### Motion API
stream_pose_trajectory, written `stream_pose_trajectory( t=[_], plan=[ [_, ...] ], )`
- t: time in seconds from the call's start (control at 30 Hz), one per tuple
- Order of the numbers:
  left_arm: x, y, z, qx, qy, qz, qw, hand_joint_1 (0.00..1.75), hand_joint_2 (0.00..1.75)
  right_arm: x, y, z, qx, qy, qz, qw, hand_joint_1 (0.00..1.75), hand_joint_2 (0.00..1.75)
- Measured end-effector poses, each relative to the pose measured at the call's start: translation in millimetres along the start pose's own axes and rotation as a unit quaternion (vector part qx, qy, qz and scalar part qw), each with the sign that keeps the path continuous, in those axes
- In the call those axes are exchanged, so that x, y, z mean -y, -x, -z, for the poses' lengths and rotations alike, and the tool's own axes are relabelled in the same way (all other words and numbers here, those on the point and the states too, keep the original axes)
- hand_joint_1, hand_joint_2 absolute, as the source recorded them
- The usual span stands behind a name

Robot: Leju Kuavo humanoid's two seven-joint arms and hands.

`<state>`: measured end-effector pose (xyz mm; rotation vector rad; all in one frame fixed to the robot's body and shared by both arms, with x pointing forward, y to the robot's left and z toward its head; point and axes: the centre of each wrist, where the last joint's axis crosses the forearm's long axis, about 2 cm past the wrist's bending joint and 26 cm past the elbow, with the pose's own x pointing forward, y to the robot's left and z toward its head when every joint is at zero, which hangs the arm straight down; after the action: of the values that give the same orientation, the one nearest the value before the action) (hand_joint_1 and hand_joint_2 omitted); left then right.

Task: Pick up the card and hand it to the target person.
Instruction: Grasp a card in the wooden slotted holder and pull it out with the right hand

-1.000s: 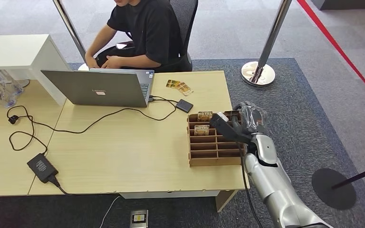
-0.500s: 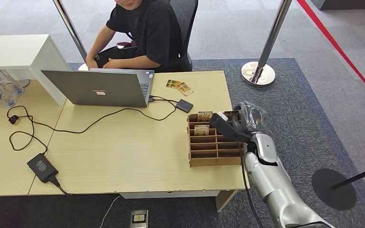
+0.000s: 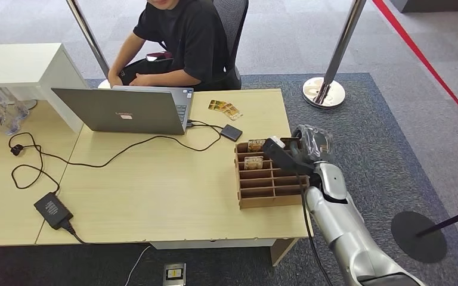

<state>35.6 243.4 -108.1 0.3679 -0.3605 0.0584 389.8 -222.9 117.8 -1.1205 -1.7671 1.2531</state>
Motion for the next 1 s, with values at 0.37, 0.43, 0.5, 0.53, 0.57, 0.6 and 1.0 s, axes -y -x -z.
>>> stream_pose_trajectory(
  t=[0.37,0.43,0.5,0.53,0.57,0.6,1.0],
  plan=[
    [-0.2,0.2,0.0,0.0,-0.001,0.0,1.0,0.0,0.0,-1.2,0.1,0.0,0.002,-0.004,0.007,1.0,1.32,1.75],
    [-0.2,0.2,0.0,0.0,-0.001,0.0,1.0,0.0,0.0,-1.4,0.2,0.0,0.002,-0.004,0.008,1.0,1.31,1.75],
    [-0.2,0.2,0.0,0.0,-0.001,0.0,1.0,0.0,0.0,-1.6,0.3,-0.2,0.001,-0.005,0.009,1.0,1.33,1.75],
    [-0.2,0.2,0.0,0.0,-0.001,0.0,1.0,0.0,0.0,-1.8,0.3,-0.3,0.001,-0.005,0.01,1.0,1.34,1.75],
    [-0.2,0.2,0.0,0.0,-0.001,0.0,1.0,0.0,0.0,-1.9,0.3,-0.4,0.001,-0.006,0.011,1.0,1.34,1.75],
    [-0.2,0.2,0.0,0.0,-0.001,0.0,1.0,0.0,0.0,-2.0,0.2,-0.4,0.0,-0.006,0.012,1.0,1.35,1.75],
    [-0.2,0.2,0.0,0.001,-0.001,0.001,1.0,0.0,0.0,0.7,0.8,1.2,0.001,0.005,0.02,1.0,1.37,1.75]
  ],
)
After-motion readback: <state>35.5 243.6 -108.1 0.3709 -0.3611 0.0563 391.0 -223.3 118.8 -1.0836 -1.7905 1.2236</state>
